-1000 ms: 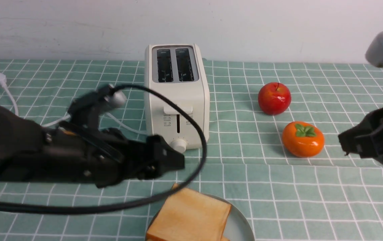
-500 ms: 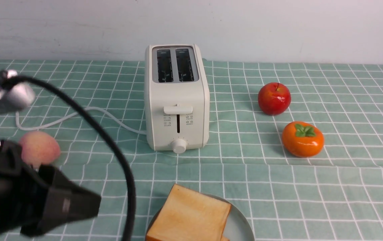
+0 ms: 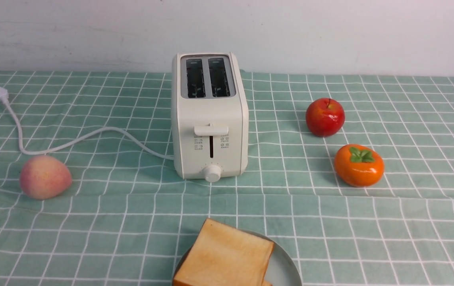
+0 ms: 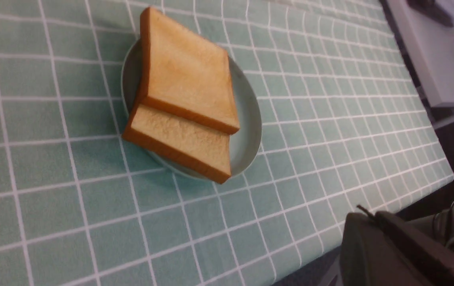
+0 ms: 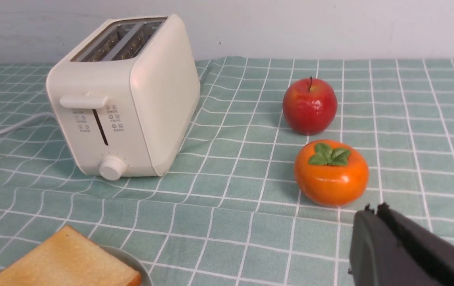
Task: Take toasted bread from bread machine on blue coffee table place on plate.
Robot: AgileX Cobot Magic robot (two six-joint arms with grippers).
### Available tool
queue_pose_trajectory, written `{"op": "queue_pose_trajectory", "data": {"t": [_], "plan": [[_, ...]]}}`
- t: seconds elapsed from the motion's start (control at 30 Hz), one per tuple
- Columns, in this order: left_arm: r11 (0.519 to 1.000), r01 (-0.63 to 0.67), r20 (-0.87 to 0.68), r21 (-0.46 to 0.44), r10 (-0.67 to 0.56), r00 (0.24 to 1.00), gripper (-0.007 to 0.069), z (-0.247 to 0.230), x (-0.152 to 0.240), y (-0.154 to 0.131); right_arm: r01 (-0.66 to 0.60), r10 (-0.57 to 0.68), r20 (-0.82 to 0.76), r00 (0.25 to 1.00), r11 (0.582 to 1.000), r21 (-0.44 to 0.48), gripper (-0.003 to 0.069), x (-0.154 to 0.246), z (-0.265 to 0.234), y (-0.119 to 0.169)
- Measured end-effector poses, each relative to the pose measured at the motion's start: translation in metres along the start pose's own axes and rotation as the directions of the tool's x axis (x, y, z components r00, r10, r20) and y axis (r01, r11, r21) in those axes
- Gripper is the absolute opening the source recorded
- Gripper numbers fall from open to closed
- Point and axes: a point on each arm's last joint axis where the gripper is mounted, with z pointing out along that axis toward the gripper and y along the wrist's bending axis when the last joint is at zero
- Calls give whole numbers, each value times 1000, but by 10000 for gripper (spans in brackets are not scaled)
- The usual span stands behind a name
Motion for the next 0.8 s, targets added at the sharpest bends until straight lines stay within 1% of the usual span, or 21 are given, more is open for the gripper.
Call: {"op": "queue_pose_trajectory", "data": {"t": [0.03, 0.07, 0.1, 0.17, 0.4, 0.63, 0.67, 0.7, 0.73, 0.77, 0.8], "plan": [[1000, -5, 4, 1, 5, 1000, -14, -1, 1, 0, 3, -3, 1, 1000, 1000, 14, -14, 0, 0, 0], [999, -42, 71, 15, 41, 997, -14, -7, 1, -1, 35, -35, 9, 999, 999, 4, -11, -1, 0, 0], [998, -53, 97, 19, 51, 994, -14, -9, 0, -2, 54, -55, 15, 998, 999, 6, -11, -1, 0, 0], [998, -58, 122, 24, 55, 991, -14, -10, -1, -2, 78, -78, 21, 997, 997, 9, -9, -2, 0, -1], [998, -64, 140, 25, 60, 988, -14, -11, -2, -2, 186, -187, 45, 981, 982, 28, -8, -4, -1, -2], [997, -78, 144, 18, 74, 987, -14, -10, -1, 0, 255, -257, 58, 965, 966, 43, -7, -6, -1, -3], [978, -192, 203, -80, 204, 958, -14, -11, 3, 10, 284, -286, 62, 956, 958, 50, -6, -6, -1, -3], [975, -200, 201, -94, 215, 956, -14, -10, 4, 11, 287, -290, 62, 955, 956, 51, -6, -7, -1, -3], [961, -236, 235, -140, 264, 935, -14, -11, 5, 16, 296, -299, 64, 952, 954, 53, -5, -7, -1, -3], [935, -269, 283, -231, 329, 901, -14, -8, 7, 27, 312, -316, 69, 946, 948, 54, -3, -7, -1, -3], [921, -270, 316, -280, 354, 880, -14, -5, 9, 34, 321, -324, 73, 943, 946, 53, -2, -8, -1, -3]]}}
